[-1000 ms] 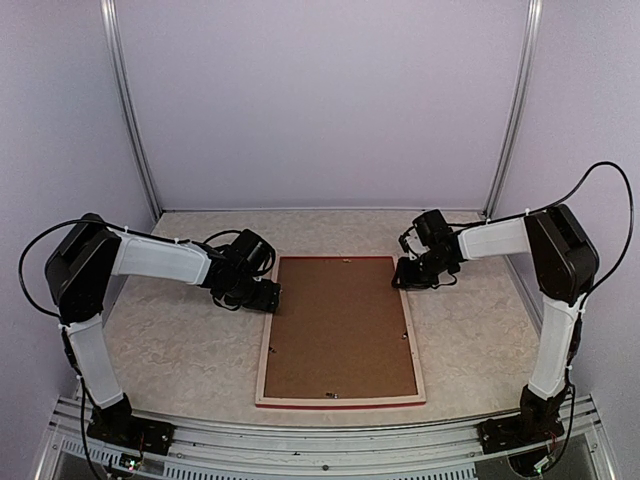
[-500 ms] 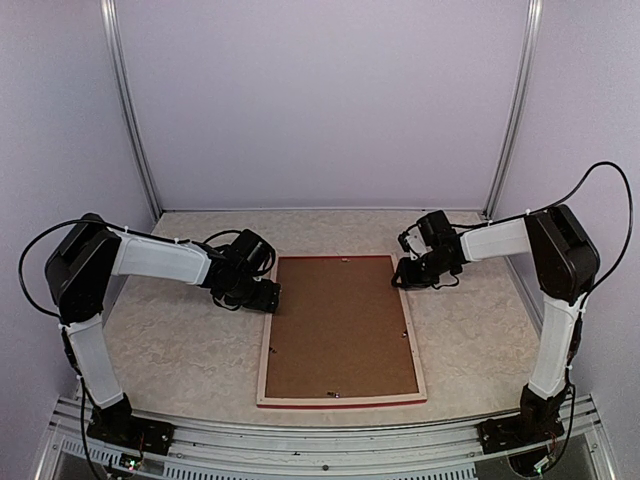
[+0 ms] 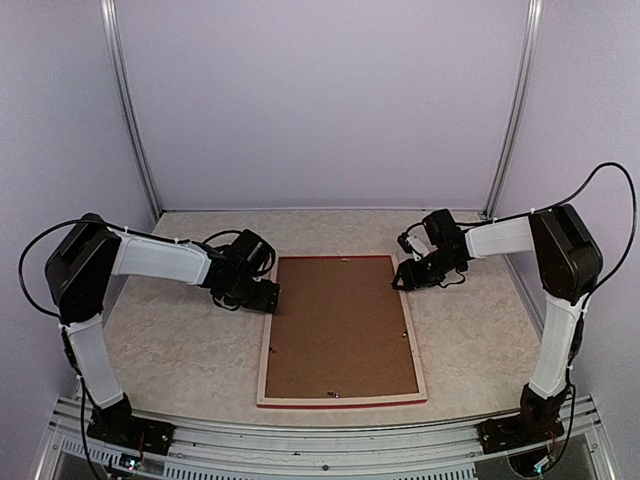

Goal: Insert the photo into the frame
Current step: Press the fastener onto the backboard, then rotate the frame body at the center of the board.

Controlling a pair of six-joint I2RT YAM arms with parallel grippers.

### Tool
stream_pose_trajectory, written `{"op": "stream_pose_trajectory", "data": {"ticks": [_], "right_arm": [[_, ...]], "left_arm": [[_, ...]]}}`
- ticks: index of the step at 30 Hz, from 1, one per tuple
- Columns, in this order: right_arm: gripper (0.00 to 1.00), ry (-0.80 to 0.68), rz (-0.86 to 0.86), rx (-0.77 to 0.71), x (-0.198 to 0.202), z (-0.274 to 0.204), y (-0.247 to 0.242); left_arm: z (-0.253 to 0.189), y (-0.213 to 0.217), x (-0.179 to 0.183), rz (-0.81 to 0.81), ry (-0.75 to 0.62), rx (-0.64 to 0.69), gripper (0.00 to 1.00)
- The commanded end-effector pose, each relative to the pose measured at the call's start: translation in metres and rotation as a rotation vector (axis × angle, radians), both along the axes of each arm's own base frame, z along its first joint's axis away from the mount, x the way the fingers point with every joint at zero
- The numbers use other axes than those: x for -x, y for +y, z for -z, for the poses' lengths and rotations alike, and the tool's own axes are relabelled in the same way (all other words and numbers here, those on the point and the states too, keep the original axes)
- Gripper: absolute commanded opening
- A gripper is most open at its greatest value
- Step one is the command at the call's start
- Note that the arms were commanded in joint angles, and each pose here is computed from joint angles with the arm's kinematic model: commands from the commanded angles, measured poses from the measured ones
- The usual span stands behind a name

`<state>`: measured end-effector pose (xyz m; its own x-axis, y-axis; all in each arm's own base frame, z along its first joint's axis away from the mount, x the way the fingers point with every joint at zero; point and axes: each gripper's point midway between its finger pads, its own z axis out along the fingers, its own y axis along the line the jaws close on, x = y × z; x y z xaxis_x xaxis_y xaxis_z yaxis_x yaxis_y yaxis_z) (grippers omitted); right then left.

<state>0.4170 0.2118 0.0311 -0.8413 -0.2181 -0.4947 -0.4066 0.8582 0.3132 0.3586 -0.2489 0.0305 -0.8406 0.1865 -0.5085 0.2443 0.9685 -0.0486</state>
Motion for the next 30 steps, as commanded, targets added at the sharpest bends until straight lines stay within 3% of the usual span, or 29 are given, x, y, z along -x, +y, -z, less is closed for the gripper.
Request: {"op": "stream_pose_trajectory", "data": {"ticks": [1,5,9,16,25,27,30], "right_arm": [[0.55,-0.024,0.017,0.002,0.001,-0.025,-0.009],[0.69,-0.016,0.057,0.007,0.012,-0.029,-0.017],[0.71,-0.001,0.086,-0.004,0.028,-0.032,-0.02],[0.68,0.045,0.104,0.017,0.06,-0.017,-0.016],[0.65,0.073,0.081,0.029,0.082,-0.003,-0.003],[0.61,0.079,0.077,0.037,0.085,0.0,-0.003],[0.46,0.08,0.072,0.063,0.084,0.003,-0.005]], "left_arm": [[-0.006,-0.001,-0.001,0.009,-0.01,-0.015,0.8],[-0.011,-0.001,-0.002,-0.003,-0.017,-0.004,0.81],[-0.027,0.0,-0.004,-0.03,-0.043,0.017,0.86],[-0.067,0.0,-0.01,-0.058,-0.109,0.064,0.98],[-0.083,0.002,-0.012,-0.063,-0.123,0.1,0.99],[-0.082,0.004,-0.012,-0.068,-0.119,0.098,0.99],[-0.079,0.005,-0.012,-0.068,-0.111,0.09,0.99]]}}
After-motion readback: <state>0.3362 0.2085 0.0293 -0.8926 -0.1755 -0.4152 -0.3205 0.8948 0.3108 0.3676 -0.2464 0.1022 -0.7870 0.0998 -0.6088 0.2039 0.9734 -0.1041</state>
